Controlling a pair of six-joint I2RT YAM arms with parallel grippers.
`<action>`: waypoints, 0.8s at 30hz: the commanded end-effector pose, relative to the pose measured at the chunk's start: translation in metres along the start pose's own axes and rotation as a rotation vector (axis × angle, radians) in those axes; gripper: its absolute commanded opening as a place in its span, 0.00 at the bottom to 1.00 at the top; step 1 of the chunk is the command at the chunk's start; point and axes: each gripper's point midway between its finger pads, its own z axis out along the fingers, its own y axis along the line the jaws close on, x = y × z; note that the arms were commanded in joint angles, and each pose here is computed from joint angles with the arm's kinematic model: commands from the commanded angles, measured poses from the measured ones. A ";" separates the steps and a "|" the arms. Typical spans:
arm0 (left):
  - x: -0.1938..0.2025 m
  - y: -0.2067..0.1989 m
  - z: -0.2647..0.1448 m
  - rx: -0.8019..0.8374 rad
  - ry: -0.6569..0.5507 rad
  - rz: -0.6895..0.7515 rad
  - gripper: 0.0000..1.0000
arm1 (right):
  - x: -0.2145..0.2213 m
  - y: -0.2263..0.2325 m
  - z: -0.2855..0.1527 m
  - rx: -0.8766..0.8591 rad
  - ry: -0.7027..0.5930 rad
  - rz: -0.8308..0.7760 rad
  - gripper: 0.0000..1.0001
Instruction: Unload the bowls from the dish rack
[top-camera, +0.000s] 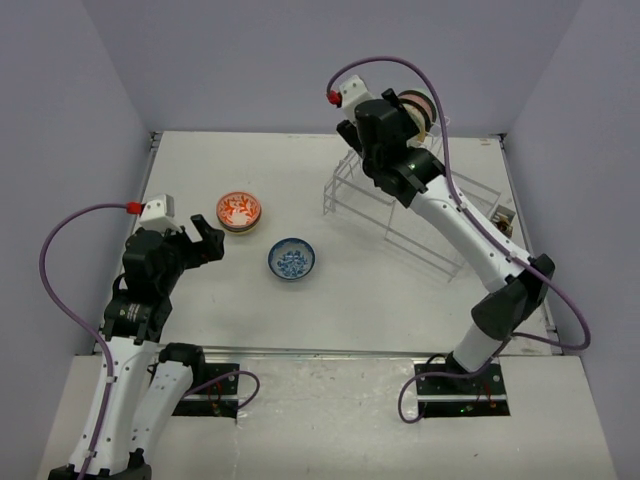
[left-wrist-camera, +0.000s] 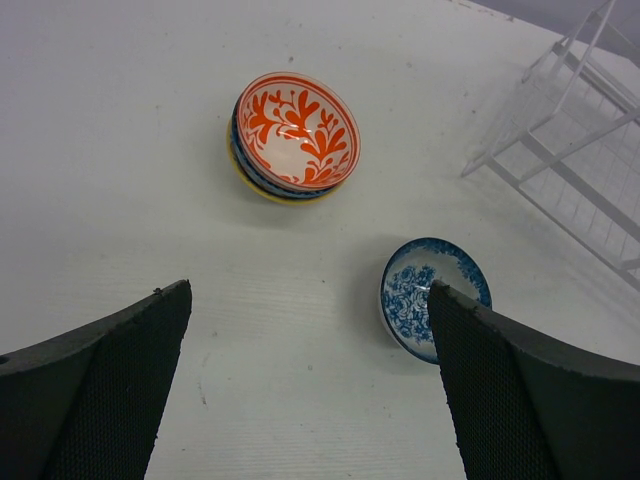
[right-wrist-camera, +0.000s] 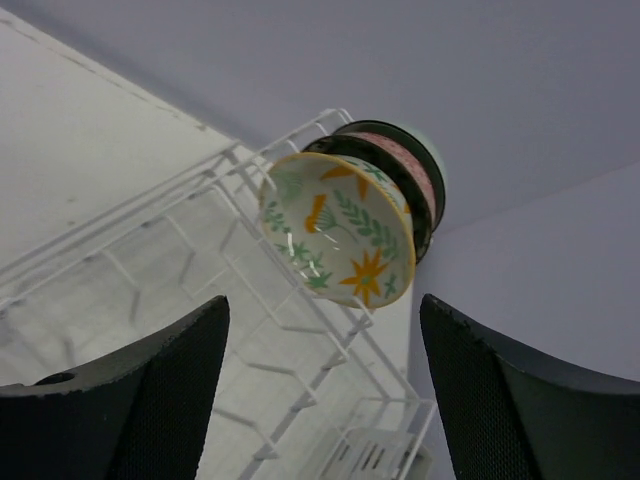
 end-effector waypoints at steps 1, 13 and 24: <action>-0.007 -0.005 0.001 0.026 -0.029 0.014 1.00 | 0.002 -0.044 0.016 0.186 0.032 -0.090 0.77; -0.004 -0.008 0.002 0.037 -0.021 0.020 1.00 | 0.034 -0.059 0.067 0.249 0.139 -0.144 0.61; -0.003 -0.009 0.003 0.038 -0.012 0.020 1.00 | 0.052 -0.058 0.098 0.272 0.158 -0.155 0.39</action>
